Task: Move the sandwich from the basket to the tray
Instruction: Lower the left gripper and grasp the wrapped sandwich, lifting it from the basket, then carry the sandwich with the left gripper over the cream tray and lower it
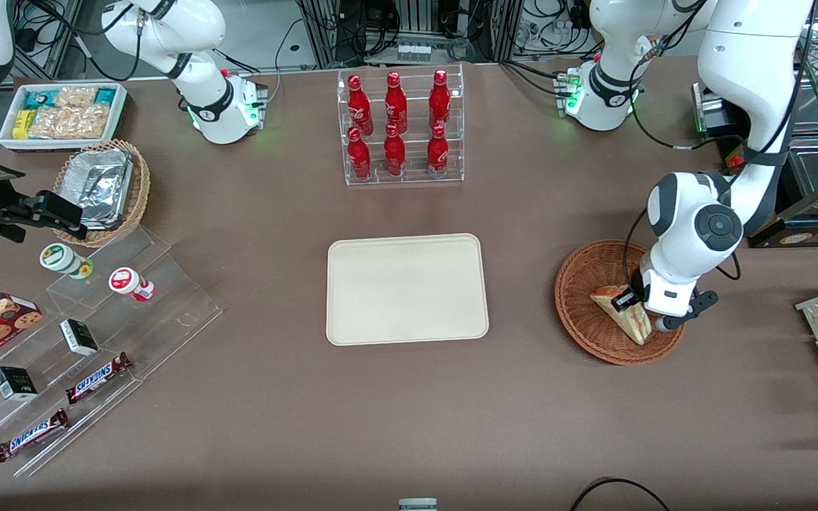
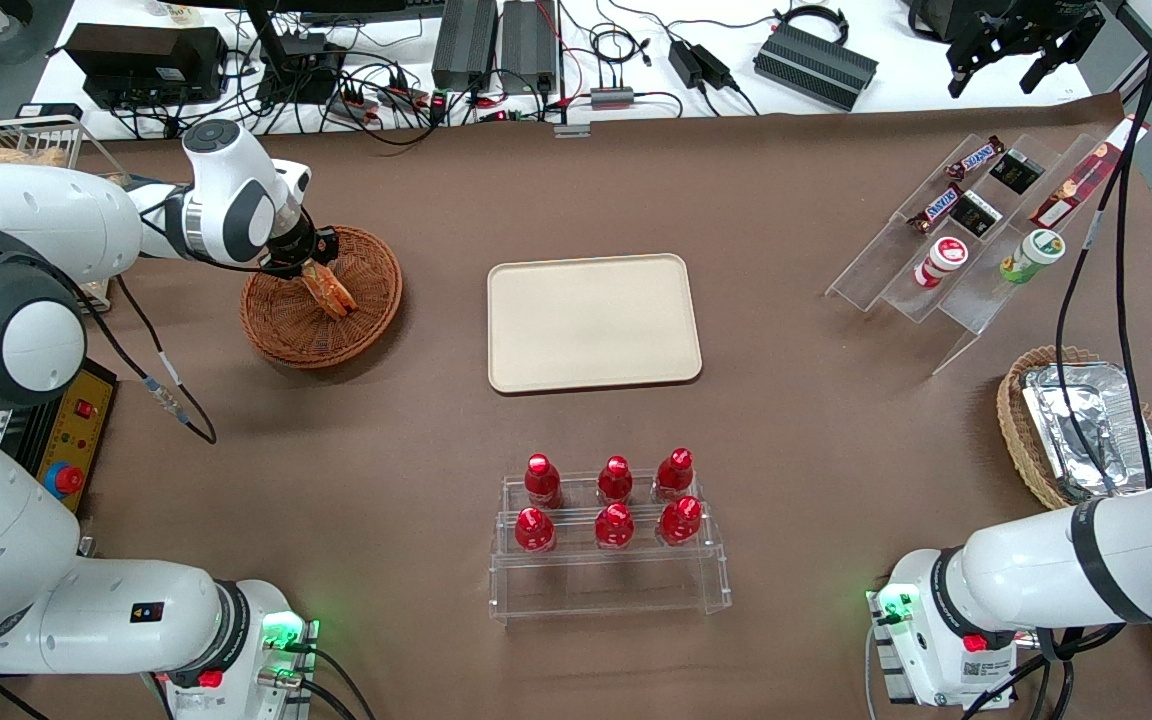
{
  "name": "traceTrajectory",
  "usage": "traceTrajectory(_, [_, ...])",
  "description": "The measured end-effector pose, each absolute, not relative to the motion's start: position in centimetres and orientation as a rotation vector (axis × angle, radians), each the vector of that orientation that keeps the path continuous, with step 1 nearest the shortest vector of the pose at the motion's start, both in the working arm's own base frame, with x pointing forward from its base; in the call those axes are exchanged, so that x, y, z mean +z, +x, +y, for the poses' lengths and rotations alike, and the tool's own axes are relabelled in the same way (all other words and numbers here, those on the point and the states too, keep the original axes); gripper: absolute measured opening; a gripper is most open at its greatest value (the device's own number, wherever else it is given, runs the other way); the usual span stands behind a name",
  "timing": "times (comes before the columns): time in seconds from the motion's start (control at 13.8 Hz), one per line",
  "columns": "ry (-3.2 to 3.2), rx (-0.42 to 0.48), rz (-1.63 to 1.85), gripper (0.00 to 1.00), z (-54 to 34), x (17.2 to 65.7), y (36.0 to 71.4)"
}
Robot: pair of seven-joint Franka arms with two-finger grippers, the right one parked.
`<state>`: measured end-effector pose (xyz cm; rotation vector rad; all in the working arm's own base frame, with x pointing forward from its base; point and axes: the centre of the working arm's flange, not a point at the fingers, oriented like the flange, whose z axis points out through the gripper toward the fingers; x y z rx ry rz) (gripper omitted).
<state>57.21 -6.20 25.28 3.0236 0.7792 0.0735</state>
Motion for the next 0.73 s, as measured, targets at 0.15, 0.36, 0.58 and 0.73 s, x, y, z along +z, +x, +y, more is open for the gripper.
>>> traceTrajectory(0.15, [3.032, 0.053, 0.782, 0.26, -6.2, 26.9, 57.3])
traceTrajectory(0.36, [3.066, -0.008, 0.755, 0.26, -7.4, 32.2, 57.2])
traceTrajectory(0.58, [3.121, -0.045, 0.590, 0.24, -13.9, 37.9, 56.6])
traceTrajectory(0.73, [3.144, -0.044, 0.467, 0.24, -19.5, 39.7, 55.7])
